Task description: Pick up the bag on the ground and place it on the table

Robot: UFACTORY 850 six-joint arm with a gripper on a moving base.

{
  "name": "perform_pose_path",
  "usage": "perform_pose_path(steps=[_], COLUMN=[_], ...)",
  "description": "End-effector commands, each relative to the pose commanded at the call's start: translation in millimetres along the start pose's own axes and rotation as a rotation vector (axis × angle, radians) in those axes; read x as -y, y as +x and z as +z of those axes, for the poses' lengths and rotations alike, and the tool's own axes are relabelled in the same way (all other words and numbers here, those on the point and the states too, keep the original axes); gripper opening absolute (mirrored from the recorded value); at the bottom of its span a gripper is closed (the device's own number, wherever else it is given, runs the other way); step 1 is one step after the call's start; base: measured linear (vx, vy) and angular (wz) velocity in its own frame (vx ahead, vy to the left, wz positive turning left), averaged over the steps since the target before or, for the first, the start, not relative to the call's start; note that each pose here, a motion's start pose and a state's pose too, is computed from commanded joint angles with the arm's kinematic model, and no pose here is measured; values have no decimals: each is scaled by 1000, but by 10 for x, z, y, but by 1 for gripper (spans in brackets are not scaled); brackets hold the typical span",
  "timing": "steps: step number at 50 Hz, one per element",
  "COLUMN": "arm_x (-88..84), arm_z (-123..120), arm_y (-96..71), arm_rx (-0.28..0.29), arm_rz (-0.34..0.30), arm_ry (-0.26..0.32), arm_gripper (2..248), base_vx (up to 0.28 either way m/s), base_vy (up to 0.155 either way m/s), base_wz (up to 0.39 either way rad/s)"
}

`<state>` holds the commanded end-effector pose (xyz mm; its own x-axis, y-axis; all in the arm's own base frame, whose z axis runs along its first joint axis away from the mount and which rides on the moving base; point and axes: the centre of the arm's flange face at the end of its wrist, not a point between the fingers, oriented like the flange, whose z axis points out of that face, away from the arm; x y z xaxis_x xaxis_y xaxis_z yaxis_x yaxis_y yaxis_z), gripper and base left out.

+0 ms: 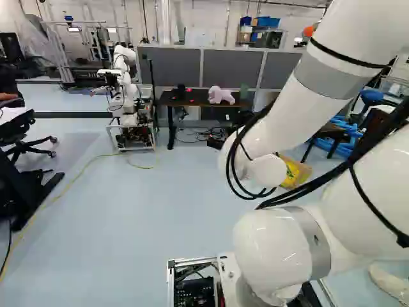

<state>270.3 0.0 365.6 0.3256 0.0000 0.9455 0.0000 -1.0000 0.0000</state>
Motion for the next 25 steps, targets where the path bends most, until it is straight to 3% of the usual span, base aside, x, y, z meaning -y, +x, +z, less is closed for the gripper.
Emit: perform_pose_path(steps=[25], arm_x=[0], arm_z=[0], arm_y=[0], arm_rx=[0], arm_rz=[0], arm_ry=[0], arm_gripper=[247], base_vx=[0], base_vy=[0], base_wz=[0])
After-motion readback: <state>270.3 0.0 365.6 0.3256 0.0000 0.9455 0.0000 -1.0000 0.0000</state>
